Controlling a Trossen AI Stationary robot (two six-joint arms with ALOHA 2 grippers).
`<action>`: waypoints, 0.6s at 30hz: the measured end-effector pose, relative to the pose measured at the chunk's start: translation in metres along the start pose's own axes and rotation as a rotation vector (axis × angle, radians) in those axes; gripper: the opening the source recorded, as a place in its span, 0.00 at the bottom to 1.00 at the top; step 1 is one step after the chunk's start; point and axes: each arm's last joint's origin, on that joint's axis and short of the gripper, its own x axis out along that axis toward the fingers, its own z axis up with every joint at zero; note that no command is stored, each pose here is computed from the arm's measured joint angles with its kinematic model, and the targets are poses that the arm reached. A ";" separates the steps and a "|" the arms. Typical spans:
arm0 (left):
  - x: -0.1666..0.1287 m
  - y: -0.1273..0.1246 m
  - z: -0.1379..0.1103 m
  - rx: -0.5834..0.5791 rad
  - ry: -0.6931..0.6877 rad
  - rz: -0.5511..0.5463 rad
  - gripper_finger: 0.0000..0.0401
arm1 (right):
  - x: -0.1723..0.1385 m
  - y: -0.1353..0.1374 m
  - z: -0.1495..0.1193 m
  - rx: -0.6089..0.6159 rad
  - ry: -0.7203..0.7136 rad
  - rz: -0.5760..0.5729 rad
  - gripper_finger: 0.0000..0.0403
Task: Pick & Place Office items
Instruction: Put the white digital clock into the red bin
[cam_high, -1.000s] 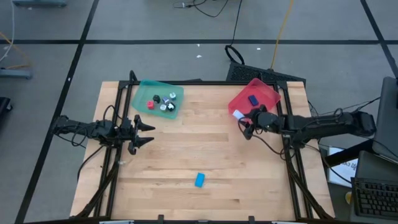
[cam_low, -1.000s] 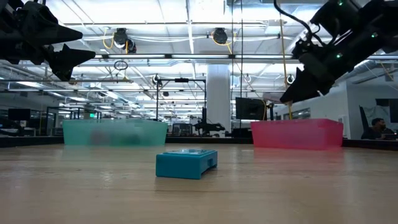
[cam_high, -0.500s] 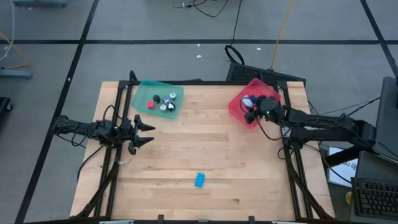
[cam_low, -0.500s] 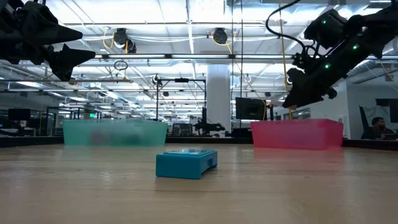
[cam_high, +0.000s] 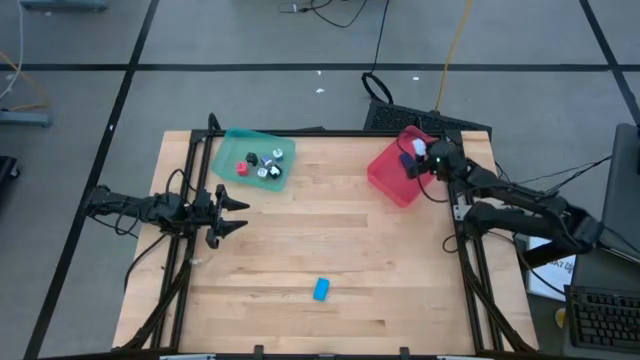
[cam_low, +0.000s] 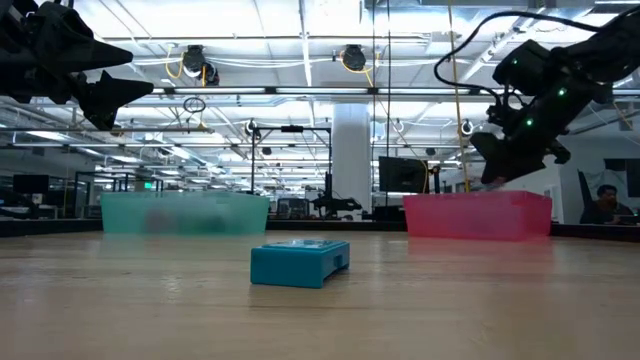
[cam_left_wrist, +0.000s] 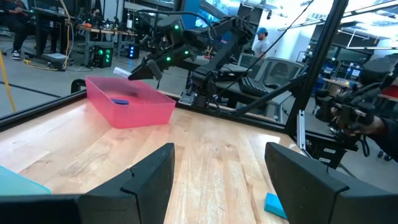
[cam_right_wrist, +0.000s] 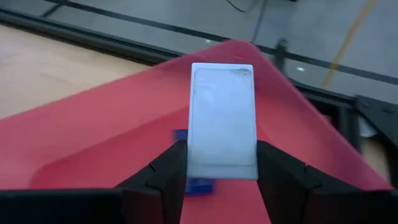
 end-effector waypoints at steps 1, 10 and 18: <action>0.000 0.000 0.000 0.000 0.000 0.000 0.63 | 0.001 -0.003 0.000 -0.001 0.007 -0.014 0.39; 0.000 0.000 0.000 0.000 0.000 0.000 0.63 | 0.011 -0.012 -0.005 -0.007 0.094 -0.041 0.38; 0.000 0.000 0.000 0.000 0.000 0.000 0.63 | 0.023 -0.011 -0.011 -0.035 0.160 -0.063 0.39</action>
